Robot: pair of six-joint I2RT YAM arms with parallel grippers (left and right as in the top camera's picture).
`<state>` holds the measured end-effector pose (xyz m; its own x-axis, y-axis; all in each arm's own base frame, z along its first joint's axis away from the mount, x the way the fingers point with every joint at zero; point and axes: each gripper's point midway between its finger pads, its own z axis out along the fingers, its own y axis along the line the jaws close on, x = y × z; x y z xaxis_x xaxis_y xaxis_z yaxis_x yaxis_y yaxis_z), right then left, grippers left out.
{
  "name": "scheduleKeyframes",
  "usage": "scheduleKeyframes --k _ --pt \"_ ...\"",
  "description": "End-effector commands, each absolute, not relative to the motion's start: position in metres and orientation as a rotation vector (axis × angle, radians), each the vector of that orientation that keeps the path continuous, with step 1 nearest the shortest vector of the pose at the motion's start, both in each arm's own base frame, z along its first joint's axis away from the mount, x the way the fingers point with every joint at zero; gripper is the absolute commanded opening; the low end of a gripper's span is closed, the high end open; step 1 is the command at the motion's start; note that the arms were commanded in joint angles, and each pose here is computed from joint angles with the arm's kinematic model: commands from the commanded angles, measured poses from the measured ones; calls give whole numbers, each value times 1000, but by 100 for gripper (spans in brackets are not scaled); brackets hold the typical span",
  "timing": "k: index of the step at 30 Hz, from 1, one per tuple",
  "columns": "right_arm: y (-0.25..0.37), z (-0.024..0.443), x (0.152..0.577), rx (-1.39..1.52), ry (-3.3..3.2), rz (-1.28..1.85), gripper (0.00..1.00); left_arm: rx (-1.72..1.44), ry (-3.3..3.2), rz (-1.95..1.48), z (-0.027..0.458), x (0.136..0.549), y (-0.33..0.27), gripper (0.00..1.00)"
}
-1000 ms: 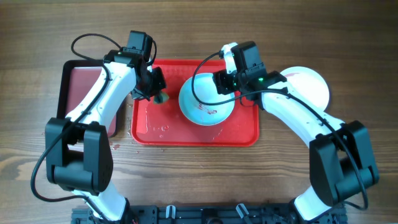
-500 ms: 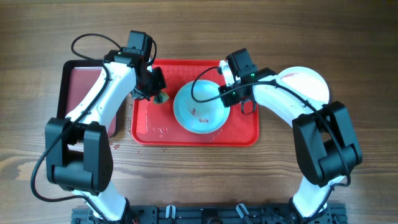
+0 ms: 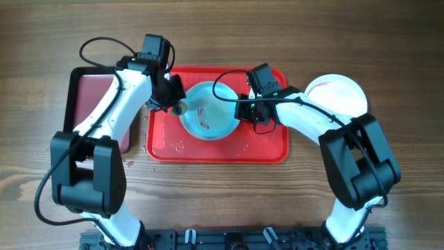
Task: Clean dirty plates on tray and stack at the side
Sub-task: 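Scrub the last plate with the sponge while the right gripper holds it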
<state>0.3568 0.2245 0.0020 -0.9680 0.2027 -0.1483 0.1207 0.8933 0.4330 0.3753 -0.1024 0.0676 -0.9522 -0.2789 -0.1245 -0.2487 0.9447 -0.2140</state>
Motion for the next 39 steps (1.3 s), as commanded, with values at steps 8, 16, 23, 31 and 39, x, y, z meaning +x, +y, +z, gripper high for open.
scheduleKeyframes --k 8,16,23,31,39 --pt "226 -13 347 302 2902 587 4 -146 2990 -133 23 373 -136 4" --pt "228 -11 351 260 2880 596 4 204 3066 136 -7 358 -117 4" --pt "226 -12 352 258 2875 577 4 660 3045 -472 -3 316 -223 4" --pt "226 -12 352 257 2876 576 4 12 2851 -37 -1 398 -170 4" --pt "226 -12 352 258 2876 576 4 -232 2721 35 9 435 -129 4"
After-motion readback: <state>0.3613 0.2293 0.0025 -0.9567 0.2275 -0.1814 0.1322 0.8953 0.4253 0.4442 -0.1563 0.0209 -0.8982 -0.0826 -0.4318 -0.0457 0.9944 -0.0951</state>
